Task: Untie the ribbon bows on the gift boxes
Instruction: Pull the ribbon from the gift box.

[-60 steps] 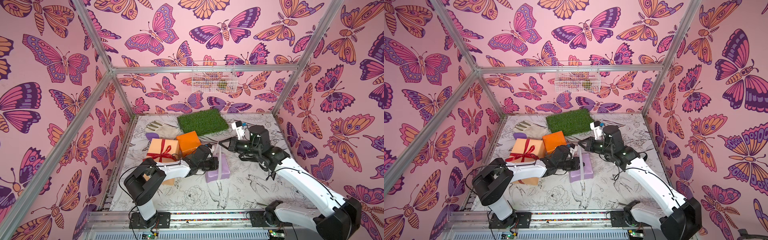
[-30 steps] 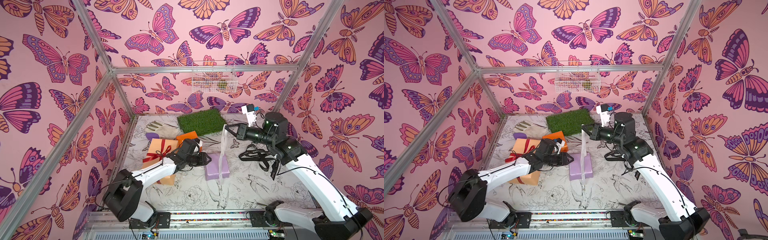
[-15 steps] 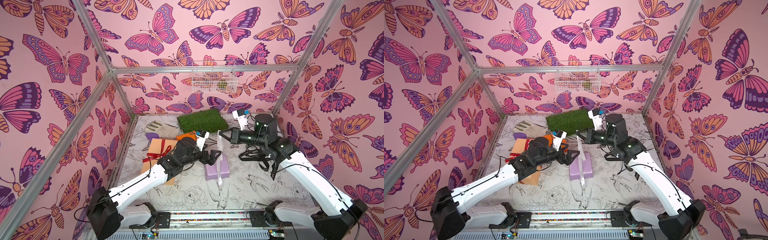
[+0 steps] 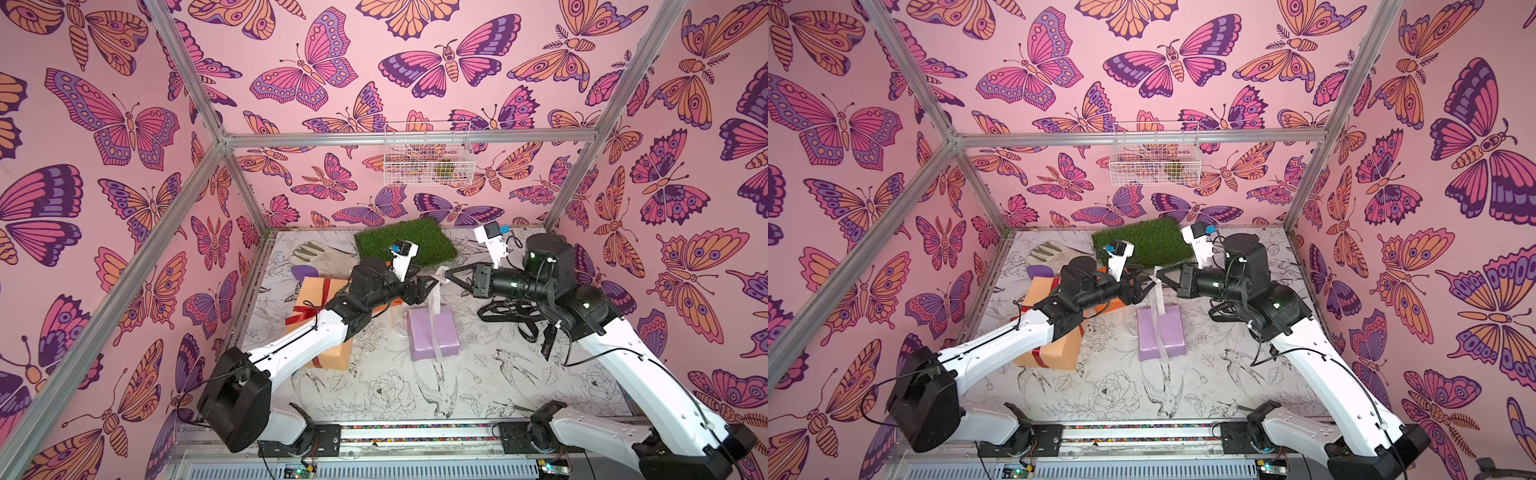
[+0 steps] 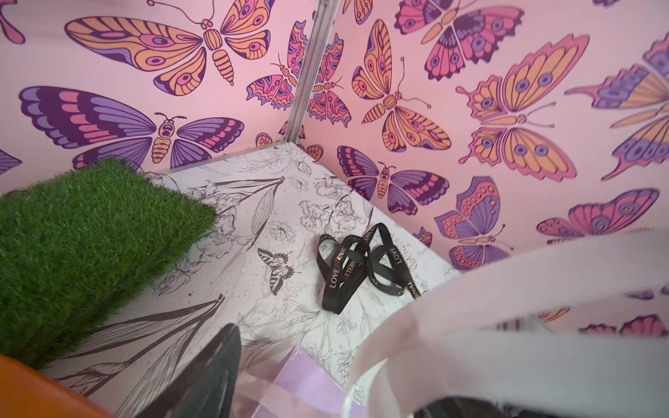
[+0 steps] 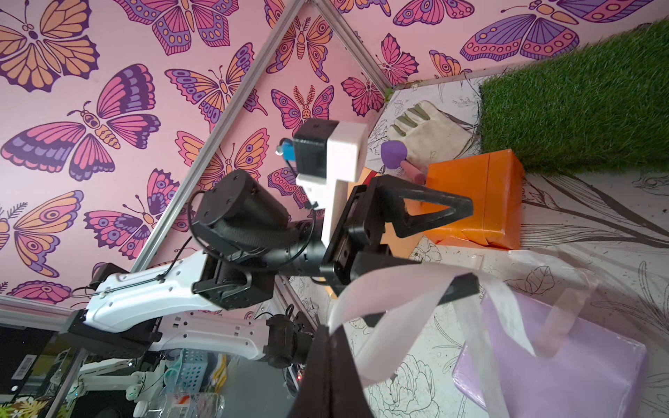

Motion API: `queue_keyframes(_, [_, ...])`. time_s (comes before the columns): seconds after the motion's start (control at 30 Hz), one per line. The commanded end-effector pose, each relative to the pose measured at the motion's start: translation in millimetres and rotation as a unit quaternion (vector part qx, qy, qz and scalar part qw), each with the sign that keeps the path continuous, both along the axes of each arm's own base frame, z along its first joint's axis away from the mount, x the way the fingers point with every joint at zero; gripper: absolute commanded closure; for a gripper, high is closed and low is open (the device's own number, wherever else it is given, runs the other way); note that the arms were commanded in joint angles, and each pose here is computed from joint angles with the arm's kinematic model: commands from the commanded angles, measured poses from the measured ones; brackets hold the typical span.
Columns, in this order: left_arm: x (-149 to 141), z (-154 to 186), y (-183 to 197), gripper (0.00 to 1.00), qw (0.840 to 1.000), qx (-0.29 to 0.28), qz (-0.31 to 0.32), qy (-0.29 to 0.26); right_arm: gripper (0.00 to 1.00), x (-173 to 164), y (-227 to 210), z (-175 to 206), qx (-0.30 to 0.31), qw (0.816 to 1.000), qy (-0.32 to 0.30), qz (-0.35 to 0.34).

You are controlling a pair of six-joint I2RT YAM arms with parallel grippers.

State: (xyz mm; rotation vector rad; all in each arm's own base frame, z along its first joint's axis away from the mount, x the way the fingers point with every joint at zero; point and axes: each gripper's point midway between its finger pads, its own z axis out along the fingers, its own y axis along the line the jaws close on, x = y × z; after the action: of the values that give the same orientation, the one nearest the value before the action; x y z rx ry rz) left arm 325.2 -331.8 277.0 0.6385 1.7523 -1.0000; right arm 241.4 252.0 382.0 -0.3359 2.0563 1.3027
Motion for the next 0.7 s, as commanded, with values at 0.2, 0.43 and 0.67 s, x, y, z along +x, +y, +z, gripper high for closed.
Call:
queue_keyframes(0.2, [-20.4,-4.2,-35.5,0.42,0.990,-0.048,-0.129,0.038,1.00,1.2,1.1,3.7,0.003,1.000,-0.004,0.007])
queue_keyframes(0.43, [-18.6,-23.6,-28.7,1.00,0.991,-0.034,-0.113,0.070,1.00,13.1,-15.9,8.2,0.002,1.000,-0.014,-0.025])
queue_keyframes(0.67, [-40.7,-42.0,-15.8,1.00,0.983,-0.045,-0.085,0.156,1.00,87.4,-69.2,-25.6,0.001,0.984,0.014,-0.176])
